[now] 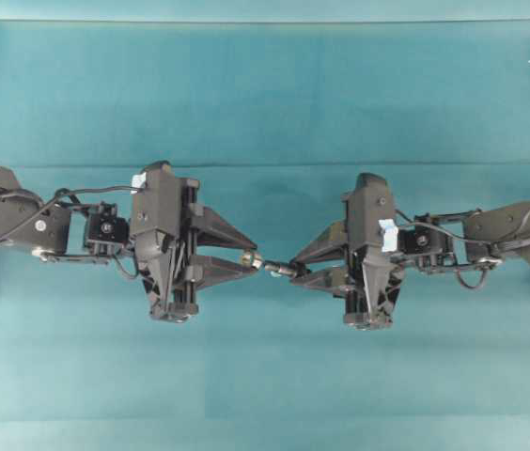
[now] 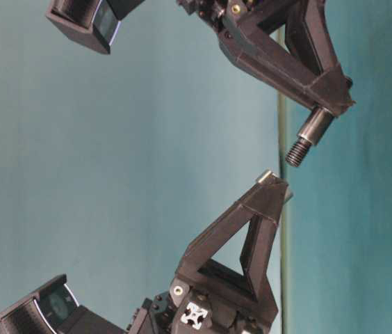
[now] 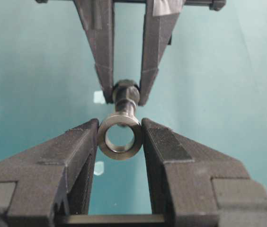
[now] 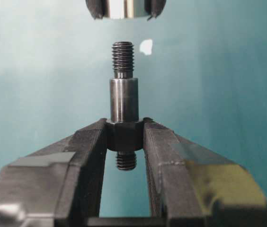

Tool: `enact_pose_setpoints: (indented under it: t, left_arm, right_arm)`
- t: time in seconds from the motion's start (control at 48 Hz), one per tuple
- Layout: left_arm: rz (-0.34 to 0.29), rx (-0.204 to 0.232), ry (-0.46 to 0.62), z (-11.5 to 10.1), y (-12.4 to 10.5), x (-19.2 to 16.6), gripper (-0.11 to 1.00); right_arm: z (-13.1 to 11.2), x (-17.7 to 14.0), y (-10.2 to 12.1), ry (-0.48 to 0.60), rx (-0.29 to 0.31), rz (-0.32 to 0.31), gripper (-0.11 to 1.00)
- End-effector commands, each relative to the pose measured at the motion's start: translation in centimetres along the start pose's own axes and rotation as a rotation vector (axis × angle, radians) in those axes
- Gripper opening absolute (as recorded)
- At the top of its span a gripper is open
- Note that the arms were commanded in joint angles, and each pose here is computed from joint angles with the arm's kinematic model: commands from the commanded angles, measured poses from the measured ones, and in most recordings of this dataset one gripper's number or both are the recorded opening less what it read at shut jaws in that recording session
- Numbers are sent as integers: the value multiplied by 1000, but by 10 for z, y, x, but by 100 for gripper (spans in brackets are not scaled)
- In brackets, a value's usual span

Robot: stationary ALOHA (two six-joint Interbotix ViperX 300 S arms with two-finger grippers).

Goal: Insert the washer onto the shaft with both hands.
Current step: 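Bring the held washer toward the shaft tip held by the right gripper, then push the washer with the left gripper down over the shaft threads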

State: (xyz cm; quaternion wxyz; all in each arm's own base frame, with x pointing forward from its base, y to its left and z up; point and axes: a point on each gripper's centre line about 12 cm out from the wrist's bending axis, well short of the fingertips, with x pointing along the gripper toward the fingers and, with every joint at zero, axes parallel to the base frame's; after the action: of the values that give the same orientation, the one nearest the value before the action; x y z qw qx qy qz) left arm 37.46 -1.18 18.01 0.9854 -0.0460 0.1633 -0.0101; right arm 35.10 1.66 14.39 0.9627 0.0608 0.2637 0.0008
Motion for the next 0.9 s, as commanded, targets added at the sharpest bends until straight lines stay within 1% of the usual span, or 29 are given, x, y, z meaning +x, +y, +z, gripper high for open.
enact_pose_setpoints:
  t: [0.0, 0.874]
  left_arm:
    - [-8, 2, -32, 9, -2, 3, 34]
    - [-8, 3, -19, 6, -2, 12, 34]
  right_arm:
    - [11, 0, 2, -44, 6, 8, 0]
    - [19, 7, 0, -68, 12, 3, 0]
